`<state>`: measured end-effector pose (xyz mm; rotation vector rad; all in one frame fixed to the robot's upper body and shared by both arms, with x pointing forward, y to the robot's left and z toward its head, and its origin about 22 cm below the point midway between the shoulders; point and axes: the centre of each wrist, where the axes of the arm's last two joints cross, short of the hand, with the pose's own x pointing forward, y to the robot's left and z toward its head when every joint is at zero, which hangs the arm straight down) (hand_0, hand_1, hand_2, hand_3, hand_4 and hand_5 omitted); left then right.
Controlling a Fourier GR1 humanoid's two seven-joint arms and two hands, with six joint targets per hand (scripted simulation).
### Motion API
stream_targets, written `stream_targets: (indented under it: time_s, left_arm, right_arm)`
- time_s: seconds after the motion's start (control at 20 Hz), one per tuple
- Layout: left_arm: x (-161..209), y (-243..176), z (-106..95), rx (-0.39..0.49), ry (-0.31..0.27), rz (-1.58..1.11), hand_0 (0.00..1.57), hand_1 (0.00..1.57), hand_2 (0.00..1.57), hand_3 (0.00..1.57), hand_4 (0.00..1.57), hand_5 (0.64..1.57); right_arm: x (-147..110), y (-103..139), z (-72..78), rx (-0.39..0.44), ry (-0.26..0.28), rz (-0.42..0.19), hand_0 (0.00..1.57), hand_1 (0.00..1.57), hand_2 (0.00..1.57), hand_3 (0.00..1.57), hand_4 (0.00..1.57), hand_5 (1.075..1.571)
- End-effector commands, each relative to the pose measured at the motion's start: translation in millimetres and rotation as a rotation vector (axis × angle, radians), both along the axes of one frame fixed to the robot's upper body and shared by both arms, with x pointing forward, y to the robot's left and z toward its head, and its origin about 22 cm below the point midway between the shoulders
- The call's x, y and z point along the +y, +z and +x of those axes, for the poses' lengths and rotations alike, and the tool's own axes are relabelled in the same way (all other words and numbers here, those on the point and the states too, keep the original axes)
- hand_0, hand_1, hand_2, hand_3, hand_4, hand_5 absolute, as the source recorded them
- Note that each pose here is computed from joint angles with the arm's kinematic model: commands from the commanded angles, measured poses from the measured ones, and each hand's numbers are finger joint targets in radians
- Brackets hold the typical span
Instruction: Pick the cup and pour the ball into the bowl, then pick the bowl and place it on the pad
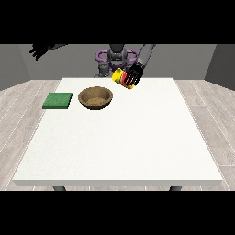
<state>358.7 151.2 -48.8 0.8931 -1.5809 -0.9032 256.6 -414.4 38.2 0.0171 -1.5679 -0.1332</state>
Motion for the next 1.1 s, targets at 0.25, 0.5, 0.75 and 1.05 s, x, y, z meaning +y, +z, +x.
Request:
stream_targets:
  time_s: [0.25,0.5,0.75,1.05]
  left_arm:
    - [-80.4,56.5,24.3,0.006,0.012,0.307,1.36,1.36,1.57,1.57,1.47,1.529]
    - [-93.4,78.9,38.3,-0.101,0.065,0.555,1.37,1.37,1.57,1.57,1.31,1.563]
    - [-102.5,72.5,33.1,-0.132,0.094,0.797,1.4,1.4,1.57,1.57,1.04,1.571]
    - [-130.9,92.4,18.2,-0.096,0.008,0.919,0.25,0.25,1.23,1.56,1.08,1.57]
  right_arm:
    - [-8.1,-15.5,7.2,0.037,-0.006,0.024,0.0,0.0,0.0,0.0,0.69,1.558]
    - [16.7,-17.1,21.3,0.01,0.045,0.015,0.0,0.0,0.0,0.15,0.7,1.557]
    - [17.8,-13.0,27.3,-0.013,0.054,0.019,0.0,0.0,0.0,0.26,0.69,1.554]
    - [24.5,-31.4,27.7,0.004,0.064,0.036,0.0,0.0,0.0,0.32,0.69,1.553]
